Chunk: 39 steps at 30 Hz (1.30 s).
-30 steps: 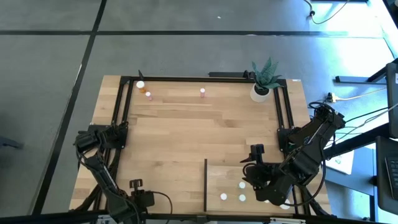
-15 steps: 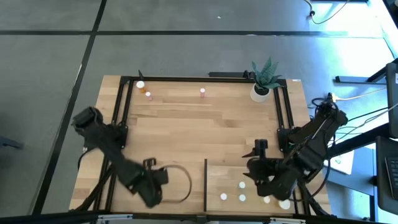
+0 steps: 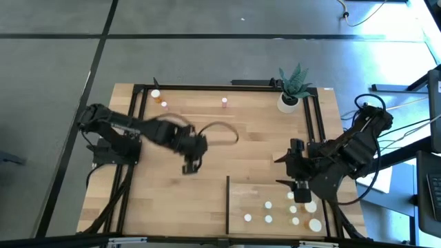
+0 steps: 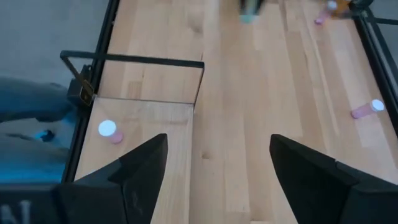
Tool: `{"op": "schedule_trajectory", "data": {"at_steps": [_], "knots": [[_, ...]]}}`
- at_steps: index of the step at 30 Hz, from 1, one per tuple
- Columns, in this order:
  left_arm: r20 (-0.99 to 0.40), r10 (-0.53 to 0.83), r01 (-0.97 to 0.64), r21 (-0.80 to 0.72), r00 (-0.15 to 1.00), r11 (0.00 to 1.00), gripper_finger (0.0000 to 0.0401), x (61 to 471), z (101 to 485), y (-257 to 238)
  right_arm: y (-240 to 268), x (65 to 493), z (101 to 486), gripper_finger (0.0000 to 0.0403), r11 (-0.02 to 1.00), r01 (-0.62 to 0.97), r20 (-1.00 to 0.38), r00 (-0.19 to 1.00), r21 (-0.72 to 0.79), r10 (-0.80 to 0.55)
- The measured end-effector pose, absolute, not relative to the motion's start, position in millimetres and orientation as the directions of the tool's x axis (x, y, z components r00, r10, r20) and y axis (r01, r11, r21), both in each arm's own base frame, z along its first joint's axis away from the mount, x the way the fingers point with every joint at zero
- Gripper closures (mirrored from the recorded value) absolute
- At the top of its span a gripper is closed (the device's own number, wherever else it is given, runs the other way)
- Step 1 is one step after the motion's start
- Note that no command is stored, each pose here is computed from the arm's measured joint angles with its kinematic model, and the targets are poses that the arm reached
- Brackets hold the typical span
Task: Pick and place medicine bottles onto shelf by color
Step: Put the green pill bottle on the shelf aligned with the other green pill bottle
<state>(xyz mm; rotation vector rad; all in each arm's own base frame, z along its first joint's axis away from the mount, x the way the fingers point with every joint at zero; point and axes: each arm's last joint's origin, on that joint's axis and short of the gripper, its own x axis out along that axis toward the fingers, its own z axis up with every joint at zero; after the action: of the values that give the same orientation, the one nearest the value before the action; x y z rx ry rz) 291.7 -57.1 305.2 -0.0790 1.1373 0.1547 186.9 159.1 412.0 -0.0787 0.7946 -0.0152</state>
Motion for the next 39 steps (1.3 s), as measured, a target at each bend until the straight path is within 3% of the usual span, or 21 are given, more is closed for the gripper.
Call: {"op": "schedule_trajectory", "data": {"at_steps": [16, 26, 33, 39], "knots": [[-0.890, 0.166, -0.009, 0.180, 0.425, 0.984, 0.0309, 377.8, 315.5, 53.3, 146.1, 194.9, 411.5, 0.0118, 0.991, -0.025, -0.725, 0.684, -0.134, -0.081], [-0.931, 0.106, 0.147, 0.166, 0.348, 0.975, 0.0309, 433.0, 262.2, 64.1, 145.9, 195.2, 411.6, 0.0118, 0.991, -0.023, -0.724, 0.685, -0.134, -0.083], [-0.961, 0.096, 0.192, 0.149, 0.260, 0.970, 0.0309, 445.3, 224.6, 61.7, 145.6, 195.4, 411.8, 0.0118, 0.989, -0.011, -0.715, 0.692, -0.150, -0.100], [-0.953, 0.096, 0.222, 0.164, 0.288, 0.961, 0.0309, 451.4, 220.2, 56.2, 143.8, 196.0, 412.6, 0.0118, 0.981, 0.030, -0.684, 0.712, -0.193, -0.157]]}}
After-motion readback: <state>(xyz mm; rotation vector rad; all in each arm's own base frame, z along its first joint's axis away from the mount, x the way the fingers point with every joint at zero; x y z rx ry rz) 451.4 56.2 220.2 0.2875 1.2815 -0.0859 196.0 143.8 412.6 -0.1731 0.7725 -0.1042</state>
